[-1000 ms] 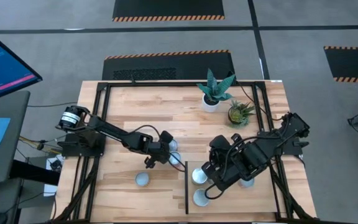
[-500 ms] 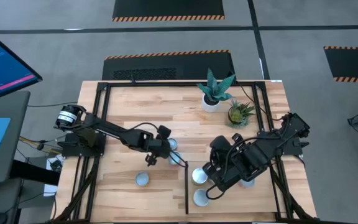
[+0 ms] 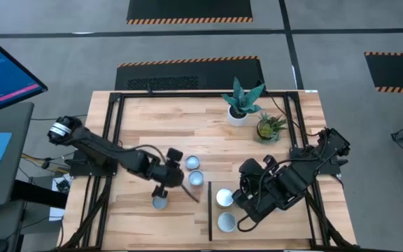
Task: Pick and place cans onto a shelf
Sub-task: Put the pink canned chicken soup on the shelf
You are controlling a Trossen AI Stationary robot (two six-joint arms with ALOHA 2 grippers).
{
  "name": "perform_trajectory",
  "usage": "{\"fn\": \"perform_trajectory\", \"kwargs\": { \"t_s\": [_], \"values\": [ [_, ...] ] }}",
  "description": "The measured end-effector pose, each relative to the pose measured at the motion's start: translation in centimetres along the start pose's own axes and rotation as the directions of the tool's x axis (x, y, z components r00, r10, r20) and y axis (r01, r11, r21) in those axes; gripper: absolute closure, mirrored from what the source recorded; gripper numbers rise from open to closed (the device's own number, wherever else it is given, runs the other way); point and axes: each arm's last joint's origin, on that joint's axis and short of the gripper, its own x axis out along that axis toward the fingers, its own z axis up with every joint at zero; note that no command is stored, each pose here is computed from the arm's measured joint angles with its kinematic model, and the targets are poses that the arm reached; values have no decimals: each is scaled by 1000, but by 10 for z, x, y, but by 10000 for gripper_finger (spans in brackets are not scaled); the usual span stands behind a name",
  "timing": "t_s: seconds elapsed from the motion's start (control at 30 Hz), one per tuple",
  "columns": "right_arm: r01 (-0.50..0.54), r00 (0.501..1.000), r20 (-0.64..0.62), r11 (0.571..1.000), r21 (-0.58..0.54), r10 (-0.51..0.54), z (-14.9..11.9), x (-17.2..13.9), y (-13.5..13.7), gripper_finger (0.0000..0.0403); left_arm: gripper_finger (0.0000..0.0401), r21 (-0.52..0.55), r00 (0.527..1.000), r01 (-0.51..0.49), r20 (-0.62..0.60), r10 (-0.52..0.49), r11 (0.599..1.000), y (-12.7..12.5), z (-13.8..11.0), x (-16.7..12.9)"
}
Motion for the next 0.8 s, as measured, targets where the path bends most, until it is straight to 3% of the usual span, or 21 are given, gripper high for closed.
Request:
{"fn": "perform_trajectory", "kwargs": {
  "t_s": [0.13, 0.3, 0.43, 0.8],
  "values": [
    [0, 1000, 0, 1000, -4, 0, 0, 0, 0, 328, 269, 91, 997, 5, 78, -12, 996, -15, 11, 4],
    [-3, 1000, 0, 1000, -9, 3, -1, -1, 0, 328, 269, 118, 990, -24, 138, 7, 993, -19, 21, 15],
    [-9, 1000, -3, 1000, -2, 9, -3, -2, 1, 328, 269, 121, 988, -66, 144, 48, 991, -15, 24, 23],
    [-18, 1000, -7, 1000, 8, 18, -7, -5, 2, 328, 269, 143, 996, -13, 91, 0, 990, -17, 20, 42]
  ]
}}
